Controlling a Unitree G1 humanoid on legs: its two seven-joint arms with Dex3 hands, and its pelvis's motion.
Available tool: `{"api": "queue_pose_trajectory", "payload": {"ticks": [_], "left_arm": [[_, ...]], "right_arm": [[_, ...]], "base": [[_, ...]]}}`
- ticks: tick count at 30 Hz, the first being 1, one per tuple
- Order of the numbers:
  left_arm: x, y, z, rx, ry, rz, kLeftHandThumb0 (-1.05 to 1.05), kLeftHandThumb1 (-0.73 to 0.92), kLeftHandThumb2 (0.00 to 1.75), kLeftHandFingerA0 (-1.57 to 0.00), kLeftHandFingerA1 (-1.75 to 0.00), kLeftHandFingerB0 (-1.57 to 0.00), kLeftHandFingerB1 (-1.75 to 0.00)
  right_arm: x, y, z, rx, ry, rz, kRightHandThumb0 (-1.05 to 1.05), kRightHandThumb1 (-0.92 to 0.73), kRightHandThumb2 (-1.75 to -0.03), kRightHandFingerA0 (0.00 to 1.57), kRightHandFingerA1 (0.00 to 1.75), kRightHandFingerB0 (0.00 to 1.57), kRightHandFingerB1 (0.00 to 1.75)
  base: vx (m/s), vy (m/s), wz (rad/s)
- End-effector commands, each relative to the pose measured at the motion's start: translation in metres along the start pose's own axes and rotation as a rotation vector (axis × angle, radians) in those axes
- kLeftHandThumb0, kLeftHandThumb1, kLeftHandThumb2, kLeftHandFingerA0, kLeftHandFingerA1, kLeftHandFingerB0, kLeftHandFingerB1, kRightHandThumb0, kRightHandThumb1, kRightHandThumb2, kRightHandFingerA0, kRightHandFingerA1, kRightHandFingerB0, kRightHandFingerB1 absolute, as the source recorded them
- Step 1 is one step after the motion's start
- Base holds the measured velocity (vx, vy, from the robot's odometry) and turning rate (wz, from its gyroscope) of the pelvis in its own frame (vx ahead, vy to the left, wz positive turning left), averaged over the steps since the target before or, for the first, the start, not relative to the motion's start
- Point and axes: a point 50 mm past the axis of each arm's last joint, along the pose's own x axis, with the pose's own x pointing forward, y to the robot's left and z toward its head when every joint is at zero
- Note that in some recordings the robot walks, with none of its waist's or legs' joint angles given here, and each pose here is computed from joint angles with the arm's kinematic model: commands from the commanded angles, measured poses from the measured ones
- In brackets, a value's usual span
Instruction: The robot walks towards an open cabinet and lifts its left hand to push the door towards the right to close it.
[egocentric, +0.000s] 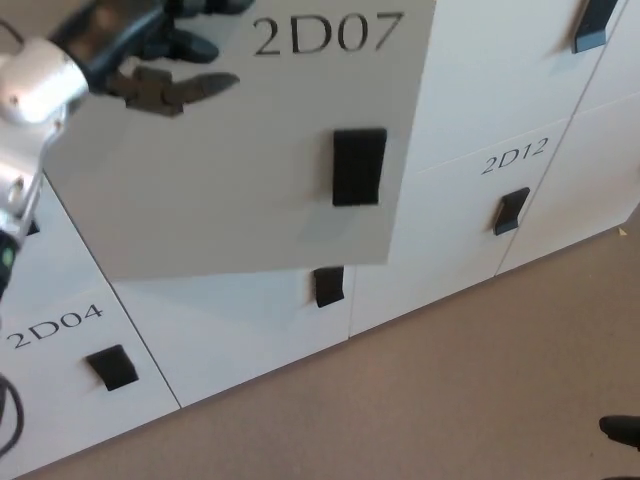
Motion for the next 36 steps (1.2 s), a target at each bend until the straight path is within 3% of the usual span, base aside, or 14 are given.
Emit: {"api": "queue_pose_trajectory", "payload": {"ticks": [1, 2, 5, 6, 7, 8, 19, 20, 21, 26, 28, 29, 34, 36], "left_arm": [[-0.002, 0.068, -0.019, 0.089, 0.404, 0.244, -0.58, 0.71, 0.62, -0.24, -0.32, -0.15, -0.27], [-0.008, 0.073, -0.025, 0.086, 0.424, 0.257, -0.65, 0.59, 0.81, -0.15, -0.4, -0.09, -0.36], [-0.014, 0.078, -0.032, 0.081, 0.442, 0.272, -0.65, 0.59, 0.81, -0.15, -0.4, -0.09, -0.36], [-0.02, 0.084, -0.037, 0.076, 0.46, 0.293, -0.61, 0.7, 0.62, -0.21, -0.31, -0.14, -0.26], [-0.022, 0.085, -0.038, 0.075, 0.465, 0.299, -0.61, 0.7, 0.62, -0.21, -0.31, -0.14, -0.26], [-0.029, 0.09, -0.044, 0.06, 0.482, 0.315, -0.34, 0.47, 1.01, 0.0, -0.48, 0.0, -0.47], [-0.067, 0.106, -0.078, -0.026, 0.525, 0.354, -0.34, 0.48, 1.01, 0.0, -0.47, 0.0, -0.47], [-0.068, 0.105, -0.079, -0.038, 0.483, 0.334, -0.6, 0.69, 0.62, -0.21, -0.3, -0.17, -0.27], [-0.069, 0.104, -0.079, -0.044, 0.452, 0.319, -0.6, 0.69, 0.62, -0.21, -0.3, -0.17, -0.27], [-0.062, 0.081, -0.055, 0.009, 0.13, 0.105, -0.66, 0.67, 0.61, -0.31, -0.32, -0.24, -0.29], [-0.067, 0.048, -0.023, 0.058, -0.07, -0.068, -0.64, 0.65, 0.6, -0.37, -0.33, -0.29, -0.3], [-0.075, 0.021, 0.002, 0.095, -0.202, -0.187, -0.64, 0.53, 0.88, -0.36, -0.49, -0.23, -0.42], [-0.106, -0.048, 0.056, 0.114, -0.462, -0.45, -0.63, 0.55, 0.88, -0.4, -0.5, -0.28, -0.43], [-0.134, -0.105, 0.082, 0.077, -0.602, -0.684, -0.59, 0.54, 0.91, -0.4, -0.53, -0.25, -0.45]], "right_arm": [[-0.009, -0.001, -0.005, 0.004, -0.006, -0.018, -0.07, -0.71, -0.61, 0.61, 0.64, 0.46, 0.56], [-0.008, -0.003, -0.003, 0.005, -0.012, -0.022, -0.07, -0.72, -0.6, 0.61, 0.64, 0.46, 0.56], [-0.008, -0.006, -0.001, 0.005, -0.018, -0.025, -0.07, -0.72, -0.6, 0.61, 0.64, 0.46, 0.56], [-0.006, -0.008, 0.001, -0.004, -0.022, -0.027, -0.07, -0.72, -0.61, 0.61, 0.64, 0.46, 0.55], [-0.006, -0.009, 0.001, -0.006, -0.024, -0.028, -0.07, -0.72, -0.61, 0.61, 0.64, 0.46, 0.55], [-0.005, -0.009, 0.002, -0.015, -0.021, -0.029, -0.08, -0.72, -0.61, 0.61, 0.63, 0.46, 0.55], [-0.005, -0.011, 0.003, -0.026, -0.011, -0.038, -0.08, -0.72, -0.61, 0.61, 0.63, 0.46, 0.56], [-0.005, -0.013, 0.004, -0.03, -0.012, -0.038, -0.08, -0.72, -0.61, 0.6, 0.62, 0.46, 0.55], [-0.005, -0.014, 0.004, -0.034, -0.012, -0.038, -0.08, -0.72, -0.61, 0.6, 0.62, 0.46, 0.55], [0.003, -0.02, 0.011, -0.045, -0.023, -0.025, -0.07, -0.73, -0.61, 0.6, 0.62, 0.46, 0.55], [0.004, -0.019, 0.011, -0.048, -0.019, -0.023, -0.08, -0.72, -0.6, 0.61, 0.63, 0.46, 0.55], [0.006, -0.019, 0.011, -0.043, -0.018, -0.026, -0.08, -0.72, -0.6, 0.62, 0.64, 0.46, 0.55], [0.008, -0.02, 0.014, -0.043, -0.029, -0.029, -0.08, -0.71, -0.6, 0.62, 0.65, 0.46, 0.55], [0.011, -0.019, 0.02, -0.043, -0.048, -0.034, -0.1, -0.72, -0.61, 0.64, 0.67, 0.46, 0.56]], "base": [[0.0, 0.0, 0.0], [0.0, 0.0, 0.0], [0.0, 0.0, 0.0], [0.0, 0.0, 0.0], [0.0, 0.0, 0.0], [0.0, 0.0, 0.0], [0.0, 0.0, 0.0], [0.0, 0.0, 0.0], [0.0, 0.0, 0.0], [0.0, 0.0, 0.0], [0.0, 0.0, 0.03], [0.0, 0.0, 0.1], [0.0, 0.0, 0.02], [0.0, 0.0, 0.0]]}}
